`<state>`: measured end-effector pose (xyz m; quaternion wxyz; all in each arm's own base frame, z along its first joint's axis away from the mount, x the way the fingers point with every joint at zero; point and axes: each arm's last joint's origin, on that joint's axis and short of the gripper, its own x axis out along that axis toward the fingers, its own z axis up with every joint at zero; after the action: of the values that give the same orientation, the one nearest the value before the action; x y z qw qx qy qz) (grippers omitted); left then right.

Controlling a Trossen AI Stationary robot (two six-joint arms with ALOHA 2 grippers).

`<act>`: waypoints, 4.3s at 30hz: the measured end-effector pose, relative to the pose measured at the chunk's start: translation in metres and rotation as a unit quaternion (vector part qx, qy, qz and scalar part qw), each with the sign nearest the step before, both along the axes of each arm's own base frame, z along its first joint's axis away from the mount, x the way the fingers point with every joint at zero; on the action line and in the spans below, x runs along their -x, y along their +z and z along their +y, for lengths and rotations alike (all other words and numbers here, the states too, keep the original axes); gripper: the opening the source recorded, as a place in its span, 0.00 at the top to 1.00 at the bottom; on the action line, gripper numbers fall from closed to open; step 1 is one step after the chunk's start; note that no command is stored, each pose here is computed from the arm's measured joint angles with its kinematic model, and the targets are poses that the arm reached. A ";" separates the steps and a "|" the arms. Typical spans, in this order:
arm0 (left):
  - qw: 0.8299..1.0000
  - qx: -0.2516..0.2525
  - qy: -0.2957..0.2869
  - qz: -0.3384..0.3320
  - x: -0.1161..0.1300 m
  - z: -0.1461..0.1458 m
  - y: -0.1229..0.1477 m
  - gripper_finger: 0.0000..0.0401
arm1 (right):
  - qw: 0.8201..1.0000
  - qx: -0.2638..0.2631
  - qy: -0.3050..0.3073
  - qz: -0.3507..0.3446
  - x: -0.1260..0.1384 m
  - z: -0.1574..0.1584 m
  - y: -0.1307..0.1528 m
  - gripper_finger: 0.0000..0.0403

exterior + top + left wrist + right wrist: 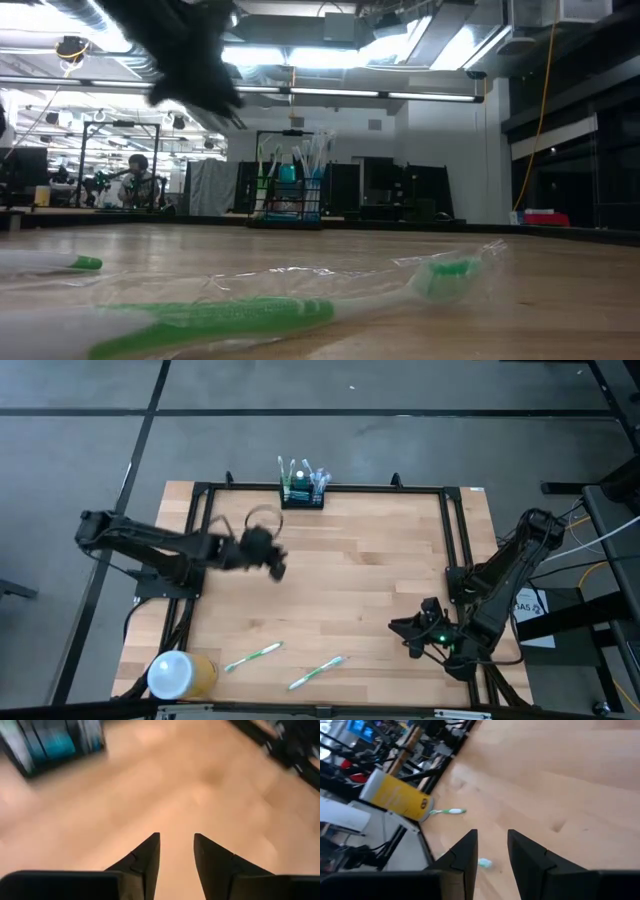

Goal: Pick & Place toothbrushing station
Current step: Put the green toothbrush into the wire organizer

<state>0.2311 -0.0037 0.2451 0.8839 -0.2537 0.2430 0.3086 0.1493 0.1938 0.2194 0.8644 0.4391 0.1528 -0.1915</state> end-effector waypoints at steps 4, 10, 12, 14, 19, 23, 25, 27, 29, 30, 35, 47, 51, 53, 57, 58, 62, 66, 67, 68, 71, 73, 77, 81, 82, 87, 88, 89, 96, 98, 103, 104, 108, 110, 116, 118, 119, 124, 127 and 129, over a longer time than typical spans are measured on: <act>0.996 0.090 -0.009 0.011 0.018 -0.052 -0.008 0.75 | 1.000 -0.003 0.013 -0.025 0.000 0.009 0.002 0.73; 0.981 0.180 -0.067 0.037 0.028 -0.105 -0.024 0.78 | 0.998 0.004 0.041 -0.036 -0.001 0.015 0.007 0.73; 0.975 0.198 -0.098 0.035 0.022 -0.117 -0.029 0.78 | 0.998 0.007 0.064 -0.021 -0.003 0.016 0.007 0.73; 0.968 0.209 -0.138 0.020 0.010 -0.126 -0.034 0.78 | 0.997 0.007 0.079 -0.010 -0.003 0.016 0.006 0.73; 0.958 0.184 -0.218 0.026 -0.033 -0.136 -0.038 0.78 | 0.997 0.001 0.075 -0.016 -0.004 0.017 0.007 0.73; 0.954 0.150 -0.254 0.058 -0.072 -0.135 -0.043 0.76 | 0.997 -0.007 0.067 -0.032 -0.005 0.018 0.009 0.73; 0.950 0.139 -0.267 0.088 -0.087 -0.135 -0.052 0.75 | 0.997 -0.009 0.064 -0.036 -0.005 0.018 0.010 0.73; 0.946 0.133 -0.274 0.110 -0.101 -0.135 -0.059 0.75 | 0.997 -0.008 0.063 -0.037 -0.005 0.018 0.010 0.73; 0.941 0.134 -0.282 0.128 -0.112 -0.137 -0.070 0.75 | 0.997 -0.012 0.063 -0.040 -0.006 0.019 0.011 0.73; 0.937 0.136 -0.290 0.137 -0.117 -0.139 -0.075 0.75 | 0.997 -0.013 0.065 -0.042 -0.005 0.019 0.011 0.73; 0.921 0.124 -0.349 0.120 -0.143 -0.156 -0.073 0.77 | 0.995 -0.014 0.066 -0.078 -0.003 0.026 0.018 0.73; 0.928 0.106 -0.342 0.106 -0.171 -0.166 -0.074 0.70 | 0.992 -0.003 0.094 -0.088 0.009 0.035 0.020 0.73; 0.928 0.114 -0.340 0.104 -0.179 -0.167 -0.080 0.68 | 0.990 -0.007 0.114 -0.086 0.018 0.040 0.020 0.73; 0.927 0.115 -0.341 0.107 -0.183 -0.169 -0.085 0.67 | 0.989 -0.009 0.120 -0.085 0.022 0.042 0.020 0.73; 0.918 0.131 -0.360 0.098 -0.193 -0.176 -0.089 0.67 | 0.989 -0.016 0.125 -0.081 0.027 0.044 0.018 0.73; 0.917 0.133 -0.362 0.098 -0.195 -0.177 -0.090 0.67 | 0.989 -0.019 0.125 -0.080 0.028 0.044 0.018 0.73; 0.917 0.133 -0.362 0.102 -0.198 -0.182 -0.096 0.67 | 0.989 -0.026 0.125 -0.078 0.031 0.044 0.017 0.73; 0.916 0.143 -0.356 0.118 -0.199 -0.183 -0.107 0.67 | 0.989 -0.023 0.126 -0.076 0.031 0.044 0.016 0.73; 0.916 0.143 -0.354 0.125 -0.198 -0.183 -0.111 0.67 | 0.989 -0.023 0.126 -0.075 0.032 0.044 0.016 0.73; 0.916 0.143 -0.354 0.126 -0.199 -0.183 -0.115 0.67 | 0.989 -0.022 0.127 -0.074 0.032 0.044 0.016 0.73; 0.918 0.141 -0.349 0.125 -0.200 -0.182 -0.117 0.67 | 0.989 -0.019 0.131 -0.072 0.034 0.045 0.015 0.73; 0.924 0.138 -0.334 0.124 -0.202 -0.180 -0.120 0.67 | 0.989 -0.012 0.133 -0.069 0.035 0.045 0.014 0.73; 0.941 0.129 -0.290 0.120 -0.206 -0.170 -0.121 0.75 | 0.990 -0.005 0.129 -0.062 0.036 0.043 0.012 0.73; 0.953 0.117 -0.254 0.114 -0.208 -0.161 -0.120 0.95 | 0.991 0.004 0.115 -0.066 0.036 0.041 0.011 0.73; 0.957 0.111 -0.245 0.111 -0.209 -0.159 -0.119 0.97 | 0.991 0.006 0.111 -0.069 0.036 0.040 0.011 0.73; 0.981 0.059 -0.160 0.092 -0.212 -0.133 -0.104 0.99 | 0.992 0.030 0.098 -0.071 0.037 0.037 0.009 0.73; 0.986 0.046 -0.139 0.075 -0.215 -0.125 -0.097 0.99 | 0.992 0.039 0.093 -0.071 0.037 0.036 0.008 0.73; 0.991 0.032 -0.118 0.061 -0.216 -0.117 -0.087 0.99 | 0.993 0.047 0.086 -0.072 0.038 0.034 0.007 0.73; 0.994 -0.110 0.024 -0.001 -0.205 -0.045 -0.002 0.99 | 0.989 0.087 0.021 -0.117 0.052 0.014 -0.016 0.78; 0.989 -0.140 0.043 -0.022 -0.192 -0.026 0.023 0.99 | 0.990 0.092 0.032 -0.105 0.056 0.010 -0.026 0.79; 0.982 -0.171 0.030 -0.077 -0.148 0.016 0.055 1.00 | 0.988 0.106 0.111 -0.018 0.064 -0.003 -0.031 0.78; 0.980 -0.175 0.035 -0.086 -0.137 0.023 0.059 1.00 | 0.985 0.113 0.128 -0.008 0.066 -0.009 -0.030 0.77; 0.968 -0.210 0.059 -0.124 -0.098 0.044 0.075 1.00 | 0.979 0.120 0.162 -0.027 0.077 -0.037 -0.026 0.75; 0.959 -0.237 0.064 -0.141 -0.085 0.052 0.082 1.00 | 0.976 0.122 0.172 -0.049 0.081 -0.053 -0.028 0.75; 0.933 -0.301 0.067 -0.185 -0.064 0.080 0.077 1.00 | 0.963 0.136 0.212 -0.094 0.090 -0.091 -0.057 0.76; 0.928 -0.312 0.058 -0.196 -0.061 0.088 0.072 1.00 | 0.957 0.141 0.220 -0.122 0.090 -0.097 -0.065 0.76; 0.924 -0.318 0.050 -0.205 -0.060 0.092 0.072 1.00 | 0.953 0.146 0.229 -0.138 0.089 -0.099 -0.068 0.76; 0.910 -0.352 0.020 -0.217 -0.059 0.118 0.065 1.00 | 0.932 0.204 0.252 -0.163 0.079 -0.110 -0.063 0.76; 0.900 -0.368 0.007 -0.233 -0.061 0.143 0.056 1.00 | 0.929 0.222 0.258 -0.144 0.071 -0.116 -0.066 0.76; 0.900 -0.373 0.009 -0.227 -0.065 0.161 0.040 1.00 | 0.931 0.218 0.258 -0.140 0.067 -0.119 -0.067 0.76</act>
<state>0.2966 0.1569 0.2853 0.9423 0.0292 -0.0990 0.3184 0.0821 0.0748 0.1527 0.9710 0.2078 0.0927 0.0736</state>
